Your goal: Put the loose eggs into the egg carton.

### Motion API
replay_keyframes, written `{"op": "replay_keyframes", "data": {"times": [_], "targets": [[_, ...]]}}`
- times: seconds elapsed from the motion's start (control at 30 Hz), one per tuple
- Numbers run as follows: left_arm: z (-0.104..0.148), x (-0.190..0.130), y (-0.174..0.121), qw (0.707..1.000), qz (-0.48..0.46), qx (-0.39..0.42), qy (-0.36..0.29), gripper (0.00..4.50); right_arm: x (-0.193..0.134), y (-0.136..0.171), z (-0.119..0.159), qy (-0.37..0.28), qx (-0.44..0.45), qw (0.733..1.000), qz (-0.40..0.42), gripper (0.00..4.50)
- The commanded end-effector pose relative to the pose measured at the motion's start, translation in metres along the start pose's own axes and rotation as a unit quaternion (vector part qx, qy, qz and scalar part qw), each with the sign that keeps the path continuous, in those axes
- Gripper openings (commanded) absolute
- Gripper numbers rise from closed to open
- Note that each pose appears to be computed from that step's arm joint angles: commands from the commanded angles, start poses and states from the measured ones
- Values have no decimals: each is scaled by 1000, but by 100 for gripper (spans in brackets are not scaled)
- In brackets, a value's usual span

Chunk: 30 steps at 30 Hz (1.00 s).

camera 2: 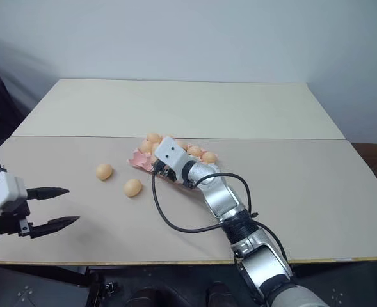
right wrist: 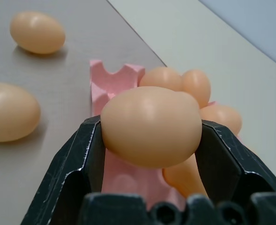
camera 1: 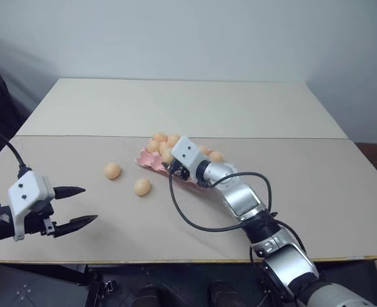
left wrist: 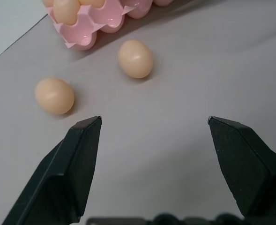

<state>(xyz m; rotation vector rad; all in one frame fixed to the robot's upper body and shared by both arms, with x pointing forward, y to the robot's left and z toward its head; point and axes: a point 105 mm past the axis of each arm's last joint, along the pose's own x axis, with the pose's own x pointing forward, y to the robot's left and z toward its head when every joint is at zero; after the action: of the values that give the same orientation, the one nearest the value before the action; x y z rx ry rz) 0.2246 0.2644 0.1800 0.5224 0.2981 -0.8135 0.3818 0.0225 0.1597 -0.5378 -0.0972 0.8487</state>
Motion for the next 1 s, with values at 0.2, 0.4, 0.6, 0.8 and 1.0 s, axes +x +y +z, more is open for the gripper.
{"op": "replay_keyframes", "data": {"times": [0.2,0.4,0.6,0.8,1.0], "targets": [[8,-3,-1,1000,8,16,-6,393,-3,-10,21,-40,-22,999,-17,448],[9,-1,1,1000,6,19,-8,393,-24,-15,32,-61,-30,997,-21,448],[10,1,0,1000,1,21,-12,393,-78,-16,20,-54,-36,998,-5,448],[7,-4,-2,1000,-5,20,-8,393,-153,-8,3,-10,-19,997,71,448],[6,-1,-6,1000,-4,17,-12,393,-195,-6,11,17,-18,994,111,448]]}}
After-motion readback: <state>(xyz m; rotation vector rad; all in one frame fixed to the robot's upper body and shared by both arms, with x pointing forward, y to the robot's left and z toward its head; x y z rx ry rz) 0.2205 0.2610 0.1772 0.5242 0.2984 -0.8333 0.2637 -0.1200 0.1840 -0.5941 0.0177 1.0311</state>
